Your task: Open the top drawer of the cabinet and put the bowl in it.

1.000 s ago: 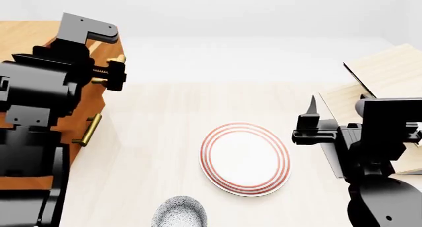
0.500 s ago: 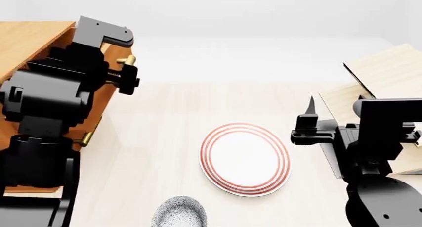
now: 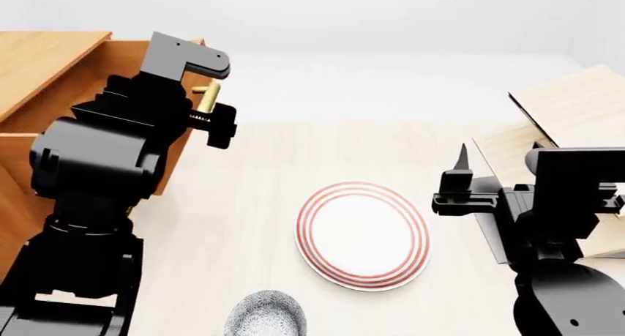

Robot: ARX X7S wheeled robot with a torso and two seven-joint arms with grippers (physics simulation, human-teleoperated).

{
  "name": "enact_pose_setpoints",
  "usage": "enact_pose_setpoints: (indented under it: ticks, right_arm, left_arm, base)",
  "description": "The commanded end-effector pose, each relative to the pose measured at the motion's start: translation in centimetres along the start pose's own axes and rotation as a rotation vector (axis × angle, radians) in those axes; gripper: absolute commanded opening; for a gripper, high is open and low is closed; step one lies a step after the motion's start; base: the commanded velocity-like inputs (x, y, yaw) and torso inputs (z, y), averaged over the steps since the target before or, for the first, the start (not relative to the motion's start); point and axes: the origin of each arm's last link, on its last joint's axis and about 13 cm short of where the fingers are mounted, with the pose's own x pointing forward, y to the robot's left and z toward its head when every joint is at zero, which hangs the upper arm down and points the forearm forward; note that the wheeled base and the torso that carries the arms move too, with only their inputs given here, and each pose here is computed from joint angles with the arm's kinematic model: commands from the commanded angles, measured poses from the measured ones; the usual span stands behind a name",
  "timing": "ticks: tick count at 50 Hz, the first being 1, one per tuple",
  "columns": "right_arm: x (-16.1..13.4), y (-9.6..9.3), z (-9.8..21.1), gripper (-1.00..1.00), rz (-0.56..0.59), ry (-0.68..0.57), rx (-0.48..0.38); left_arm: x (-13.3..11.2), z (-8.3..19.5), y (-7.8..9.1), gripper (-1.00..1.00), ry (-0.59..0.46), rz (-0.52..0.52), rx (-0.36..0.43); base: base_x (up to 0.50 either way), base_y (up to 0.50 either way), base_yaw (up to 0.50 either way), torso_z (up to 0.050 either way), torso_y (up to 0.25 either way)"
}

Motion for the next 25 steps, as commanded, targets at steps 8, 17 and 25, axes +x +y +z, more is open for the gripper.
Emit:
enact_pose_setpoints:
  ticks: [8,17,25]
  right_arm:
    - [0.0,0.0,0.0,1.0,-0.002,0.0,0.001]
    - [0.0,-0.1,0.0,1.0,-0.005,0.002,0.002]
    - [0.0,-0.1,-0.1,1.0,-0.005,0.003,0.003]
  left_arm:
    - [0.1,-2.3,-3.1,1.0,0.087,-0.297,-0.02]
    - [-0.2,-2.4,-3.7,1.0,0.084,-0.322,-0.015]
    - [-0.4,-2.3,-4.3,1.0,0.076,-0.351,-0.018]
  base:
    - [0.0,0.0,0.0,0.0,0.003]
    - [0.0,0.0,0.0,0.0,0.004]
    - [0.0,0.0,0.0,0.0,0.004]
